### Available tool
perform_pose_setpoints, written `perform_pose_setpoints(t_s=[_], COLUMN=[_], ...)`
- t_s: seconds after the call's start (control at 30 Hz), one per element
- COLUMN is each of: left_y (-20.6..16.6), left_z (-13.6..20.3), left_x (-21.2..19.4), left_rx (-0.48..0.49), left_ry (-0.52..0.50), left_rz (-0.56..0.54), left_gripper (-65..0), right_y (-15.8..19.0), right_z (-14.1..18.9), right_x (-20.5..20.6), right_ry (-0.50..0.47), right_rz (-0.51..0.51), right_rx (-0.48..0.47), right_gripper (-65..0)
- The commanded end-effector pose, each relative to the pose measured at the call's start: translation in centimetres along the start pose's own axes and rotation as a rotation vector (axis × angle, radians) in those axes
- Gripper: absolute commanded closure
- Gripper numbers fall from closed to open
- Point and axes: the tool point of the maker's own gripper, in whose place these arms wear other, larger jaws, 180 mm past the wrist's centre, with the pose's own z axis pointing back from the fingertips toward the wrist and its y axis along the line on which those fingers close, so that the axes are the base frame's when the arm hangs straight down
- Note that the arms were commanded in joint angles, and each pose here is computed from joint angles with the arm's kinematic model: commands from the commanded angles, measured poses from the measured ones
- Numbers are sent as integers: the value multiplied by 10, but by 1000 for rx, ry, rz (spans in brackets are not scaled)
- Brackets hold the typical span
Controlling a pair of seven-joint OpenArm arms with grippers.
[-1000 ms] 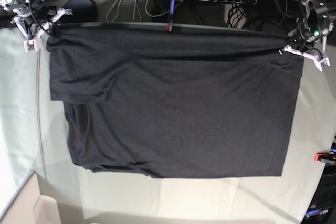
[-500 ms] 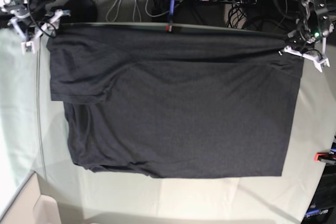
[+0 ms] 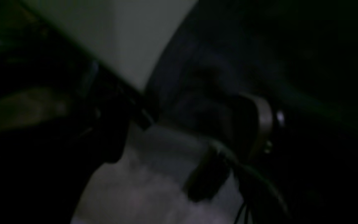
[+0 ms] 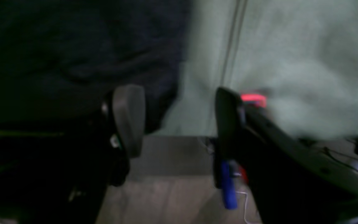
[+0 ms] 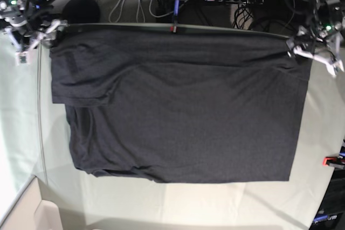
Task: Layout the t-shirt on the table in an organized manner, then fold the t-shirt properly
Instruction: 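Release the shirt edge and open both grippers, then reach both grippers to the shirt's sides and grasp the fabric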
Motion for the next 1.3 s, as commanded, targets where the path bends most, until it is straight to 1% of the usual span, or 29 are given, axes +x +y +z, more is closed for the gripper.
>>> perform_pose_setpoints(t_s=[0.0, 0.07, 0.17, 0.3, 0.4, 0.47, 0.53, 0.6, 0.7, 0.77, 0.8, 0.9, 1.0, 1.03, 1.13, 1.27], left_y=[-3, -11, -17, -29, -35, -41, -47, -52, -57, -60, -61, -60, -51, -50, -43, -34], left_z=[12, 24, 32, 31, 17, 9, -1, -11, -20, -22, -23, -22, -23, -22, -23, -33], left_x=[24, 40, 54, 84, 103, 117, 131, 145, 159, 167, 170, 174, 177, 178, 178, 176], left_rx=[-11, -33, -48, -68, -77, -87, -95, -103, -110, -115, -116, -114, -99, -95, -78, -58], left_ry=[-80, -136, -182, -251, -260, -269, -270, -267, -265, -268, -269, -278, -281, -284, -282, -269], left_rz=[-19, -30, -31, -4, 42, 68, 100, 132, 161, 173, 176, 174, 166, 162, 159, 158], left_gripper=[-502, -502, -502, -509, -509, -509, -509, -509, -509, -509, -509, -509, -509, -509, -509, -509], right_y=[-10, -13, -15, -19, -21, -14, -10, 6, 19, 27, 35, 48, 65, 66, 65, 67], right_z=[5, 5, 3, 1, -3, -12, -23, -43, -68, -84, -92, -110, -125, -127, -135, -138], right_x=[16, 19, 30, 54, 91, 113, 142, 169, 202, 225, 238, 269, 287, 291, 289, 287], right_ry=[-53, -63, -89, -135, -213, -251, -279, -281, -257, -244, -240, -269, -323, -346, -391, -425], right_rz=[1, -6, -4, 8, 2, -3, 24, 56, 80, 67, 55, 22, -28, -42, -89, -113], right_rx=[-27, -36, -39, -49, -50, -21, 0, 43, 71, 104, 136, 215, 303, 317, 346, 360], right_gripper=[-363, -363, -365, -365, -365, -365, -365, -365, -365, -365, -365, -364, -364, -364, -364, -363])
